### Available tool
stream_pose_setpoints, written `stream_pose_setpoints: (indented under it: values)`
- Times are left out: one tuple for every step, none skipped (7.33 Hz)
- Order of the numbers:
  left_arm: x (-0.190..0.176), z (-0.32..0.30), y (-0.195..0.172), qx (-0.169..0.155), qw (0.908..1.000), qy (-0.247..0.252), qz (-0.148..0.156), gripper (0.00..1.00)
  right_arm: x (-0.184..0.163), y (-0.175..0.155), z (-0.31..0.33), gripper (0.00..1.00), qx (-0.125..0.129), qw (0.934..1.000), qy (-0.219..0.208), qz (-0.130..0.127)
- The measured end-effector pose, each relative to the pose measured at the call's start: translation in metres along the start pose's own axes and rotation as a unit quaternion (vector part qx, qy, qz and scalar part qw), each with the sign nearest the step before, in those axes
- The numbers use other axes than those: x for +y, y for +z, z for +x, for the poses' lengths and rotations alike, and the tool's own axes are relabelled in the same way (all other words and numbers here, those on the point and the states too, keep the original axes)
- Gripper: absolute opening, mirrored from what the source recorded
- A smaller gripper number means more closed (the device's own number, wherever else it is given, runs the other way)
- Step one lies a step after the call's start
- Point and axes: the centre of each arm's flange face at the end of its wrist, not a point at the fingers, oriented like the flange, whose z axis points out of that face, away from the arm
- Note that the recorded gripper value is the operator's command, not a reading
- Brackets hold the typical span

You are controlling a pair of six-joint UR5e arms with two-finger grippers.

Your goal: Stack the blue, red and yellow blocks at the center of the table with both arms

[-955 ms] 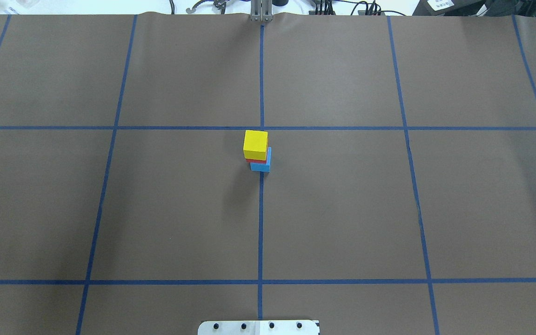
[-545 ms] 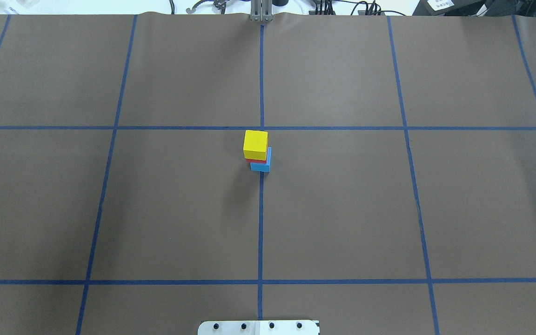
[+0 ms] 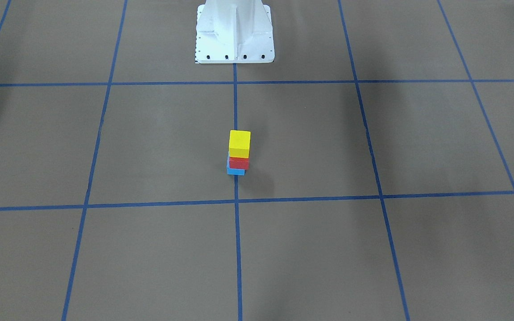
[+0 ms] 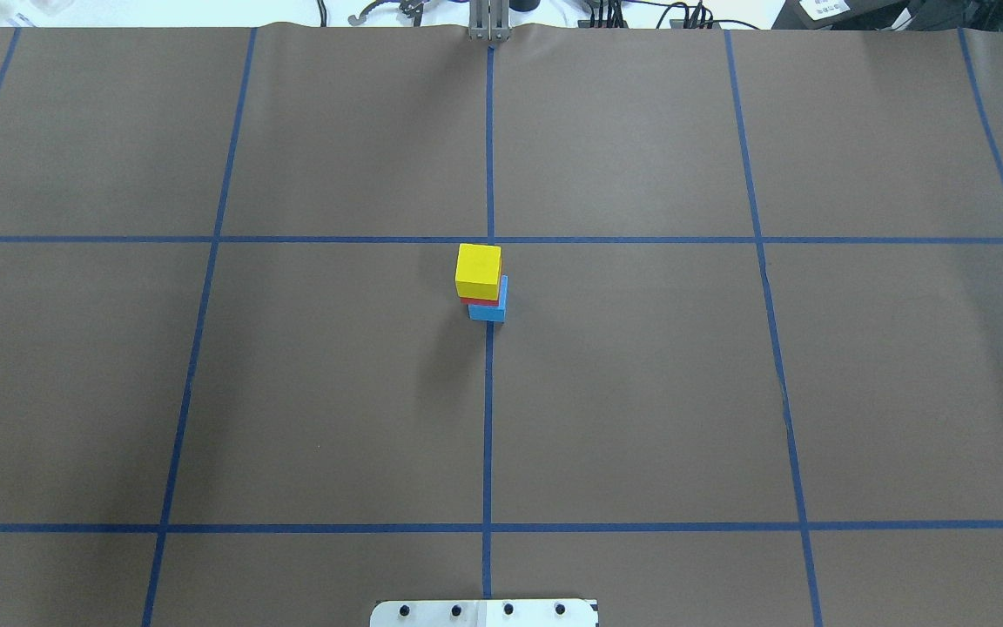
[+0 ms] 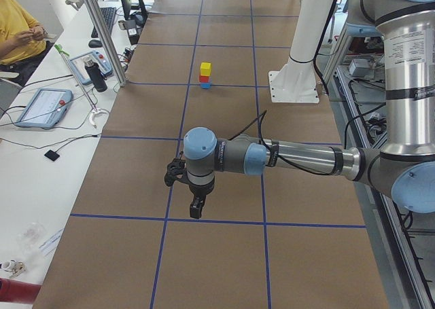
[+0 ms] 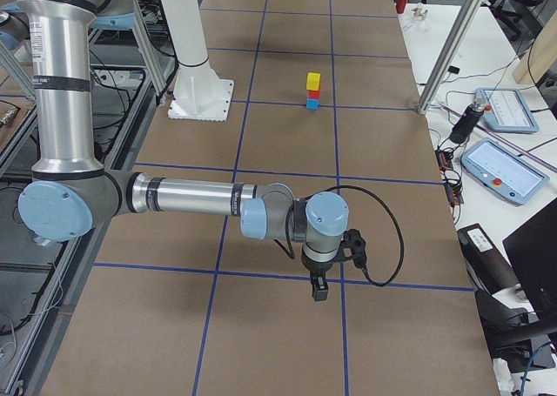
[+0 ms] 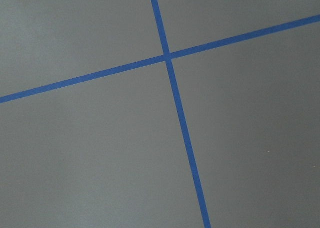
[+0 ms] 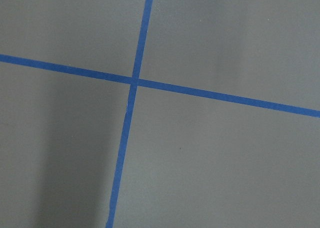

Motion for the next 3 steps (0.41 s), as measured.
stream_pose_setpoints:
  values:
    - [-0.0003, 0.0003, -0.0003, 0.0, 1.0, 0.0, 0.0, 1.0, 0.0001, 0.0002, 0.0001, 1.0, 0.0, 1.0, 0.0, 0.0]
    - [-0.0004, 0.0006, -0.0005, 0.001, 1.0, 0.001, 0.001, 1.0, 0.0001, 0.0003, 0.0001, 1.0, -0.001, 1.0, 0.001, 0.0]
    - [-0.0005, 0.0008, -0.0006, 0.001, 1.0, 0.001, 0.001, 1.0, 0.0001, 0.0004, 0.0002, 1.0, -0.001, 1.0, 0.001, 0.0]
